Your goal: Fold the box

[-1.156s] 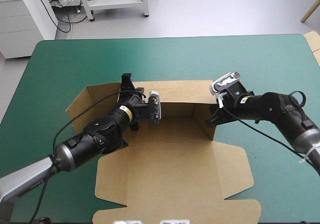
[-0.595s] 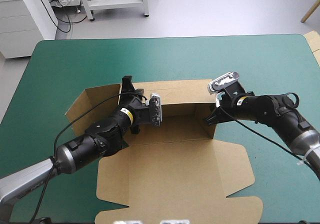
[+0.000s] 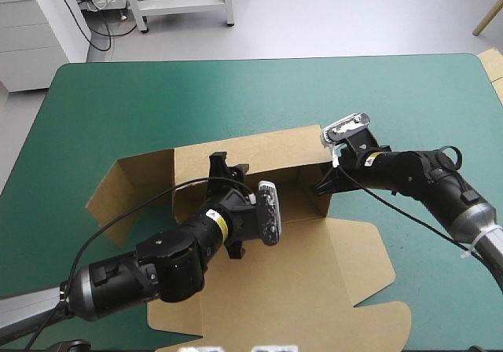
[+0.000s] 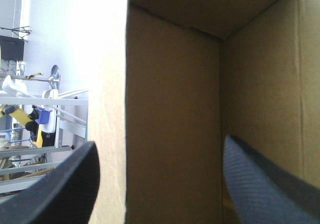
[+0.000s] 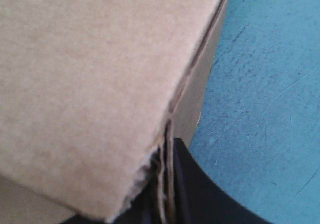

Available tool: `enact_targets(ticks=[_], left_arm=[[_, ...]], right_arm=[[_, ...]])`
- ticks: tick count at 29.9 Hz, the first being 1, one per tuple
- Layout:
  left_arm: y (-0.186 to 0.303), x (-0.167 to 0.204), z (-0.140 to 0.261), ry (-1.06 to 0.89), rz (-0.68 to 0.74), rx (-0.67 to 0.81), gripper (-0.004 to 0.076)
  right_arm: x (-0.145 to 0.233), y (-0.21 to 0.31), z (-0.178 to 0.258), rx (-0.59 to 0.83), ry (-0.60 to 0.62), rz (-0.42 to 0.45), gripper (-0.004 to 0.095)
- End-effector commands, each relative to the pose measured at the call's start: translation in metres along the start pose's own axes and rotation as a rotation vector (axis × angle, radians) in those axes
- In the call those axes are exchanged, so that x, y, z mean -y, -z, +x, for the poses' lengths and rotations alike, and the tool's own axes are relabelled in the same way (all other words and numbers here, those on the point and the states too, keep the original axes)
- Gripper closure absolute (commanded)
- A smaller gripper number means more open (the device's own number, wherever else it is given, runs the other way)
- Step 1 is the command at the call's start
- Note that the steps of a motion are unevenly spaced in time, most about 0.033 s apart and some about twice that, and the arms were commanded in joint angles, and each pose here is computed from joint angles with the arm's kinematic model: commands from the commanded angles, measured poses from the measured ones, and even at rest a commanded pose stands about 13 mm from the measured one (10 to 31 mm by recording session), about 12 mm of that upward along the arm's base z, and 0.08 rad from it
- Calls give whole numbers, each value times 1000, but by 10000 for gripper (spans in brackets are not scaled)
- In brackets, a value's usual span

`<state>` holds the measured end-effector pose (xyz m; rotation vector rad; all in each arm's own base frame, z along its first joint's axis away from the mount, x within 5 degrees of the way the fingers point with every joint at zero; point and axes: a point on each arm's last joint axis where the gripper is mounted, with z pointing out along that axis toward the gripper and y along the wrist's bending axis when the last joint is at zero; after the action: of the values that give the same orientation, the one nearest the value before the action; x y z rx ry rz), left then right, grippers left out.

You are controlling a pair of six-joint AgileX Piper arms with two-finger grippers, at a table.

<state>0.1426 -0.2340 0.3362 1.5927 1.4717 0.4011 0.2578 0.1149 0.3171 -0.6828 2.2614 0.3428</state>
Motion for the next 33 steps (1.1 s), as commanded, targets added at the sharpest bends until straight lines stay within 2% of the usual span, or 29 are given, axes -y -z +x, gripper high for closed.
enact_targets(ticks=[1,5,7,9,13,21,25,29,33], left_arm=[[33,-8,-18,4,-38,70,223],[51,-4,-32,-12,-29,105,239],[59,-6,-39,-6,-26,136,293],[66,-11,-43,12,-21,150,386],[78,-25,-50,40,-18,196,719],[89,-54,-51,92,-68,219,709],[85,-74,-41,128,-30,191,709],[85,-103,-20,285,42,141,709],[89,-131,13,464,9,79,709]], right_arm=[[0,11,-10,61,-18,26,928],[3,11,-10,51,-23,62,928],[3,12,-11,55,-24,63,928],[3,13,-11,57,-25,61,928],[3,13,-11,59,-27,61,928],[3,13,-11,59,-24,63,928],[3,13,-11,59,-24,63,929],[3,13,-11,59,-24,63,929],[4,18,-11,63,-1,78,928]])
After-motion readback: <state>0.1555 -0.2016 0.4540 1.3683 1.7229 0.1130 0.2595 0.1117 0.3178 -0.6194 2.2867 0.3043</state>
